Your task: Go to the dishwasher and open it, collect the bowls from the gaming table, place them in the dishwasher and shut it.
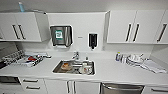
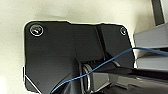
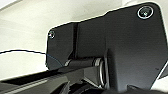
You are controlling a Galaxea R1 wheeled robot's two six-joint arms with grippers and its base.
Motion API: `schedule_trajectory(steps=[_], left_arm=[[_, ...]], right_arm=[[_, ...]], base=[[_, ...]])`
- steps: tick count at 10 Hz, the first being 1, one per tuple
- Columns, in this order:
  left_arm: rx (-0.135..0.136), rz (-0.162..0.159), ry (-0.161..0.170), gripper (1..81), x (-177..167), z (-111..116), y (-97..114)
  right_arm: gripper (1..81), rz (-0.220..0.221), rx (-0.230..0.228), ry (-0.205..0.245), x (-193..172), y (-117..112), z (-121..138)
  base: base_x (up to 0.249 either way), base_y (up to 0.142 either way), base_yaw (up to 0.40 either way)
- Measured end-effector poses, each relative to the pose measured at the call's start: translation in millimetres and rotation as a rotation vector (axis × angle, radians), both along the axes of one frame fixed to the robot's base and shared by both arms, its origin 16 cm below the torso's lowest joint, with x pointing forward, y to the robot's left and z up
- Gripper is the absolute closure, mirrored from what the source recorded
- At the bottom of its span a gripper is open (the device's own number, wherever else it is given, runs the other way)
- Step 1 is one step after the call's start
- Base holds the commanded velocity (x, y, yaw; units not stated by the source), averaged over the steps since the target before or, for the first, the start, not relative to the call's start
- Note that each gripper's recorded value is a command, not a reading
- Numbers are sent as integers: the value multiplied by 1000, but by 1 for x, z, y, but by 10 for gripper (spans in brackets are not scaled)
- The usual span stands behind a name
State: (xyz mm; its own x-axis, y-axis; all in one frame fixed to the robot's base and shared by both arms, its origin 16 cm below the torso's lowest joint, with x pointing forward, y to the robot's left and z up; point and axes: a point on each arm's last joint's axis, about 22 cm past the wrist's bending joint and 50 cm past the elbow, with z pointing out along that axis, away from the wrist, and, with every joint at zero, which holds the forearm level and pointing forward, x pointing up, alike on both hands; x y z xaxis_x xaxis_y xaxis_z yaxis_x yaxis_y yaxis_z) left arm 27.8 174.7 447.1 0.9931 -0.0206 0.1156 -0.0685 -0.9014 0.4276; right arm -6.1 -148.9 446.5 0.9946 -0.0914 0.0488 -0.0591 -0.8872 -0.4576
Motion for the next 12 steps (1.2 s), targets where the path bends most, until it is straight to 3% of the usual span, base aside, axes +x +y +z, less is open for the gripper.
schedule_trajectory(steps=[12], left_arm=[[0, 0, 2, 10, -2, 0, 0]], right_arm=[[10, 0, 3, -5, 5, 2, 0]], base=[[111, -79, 0]])
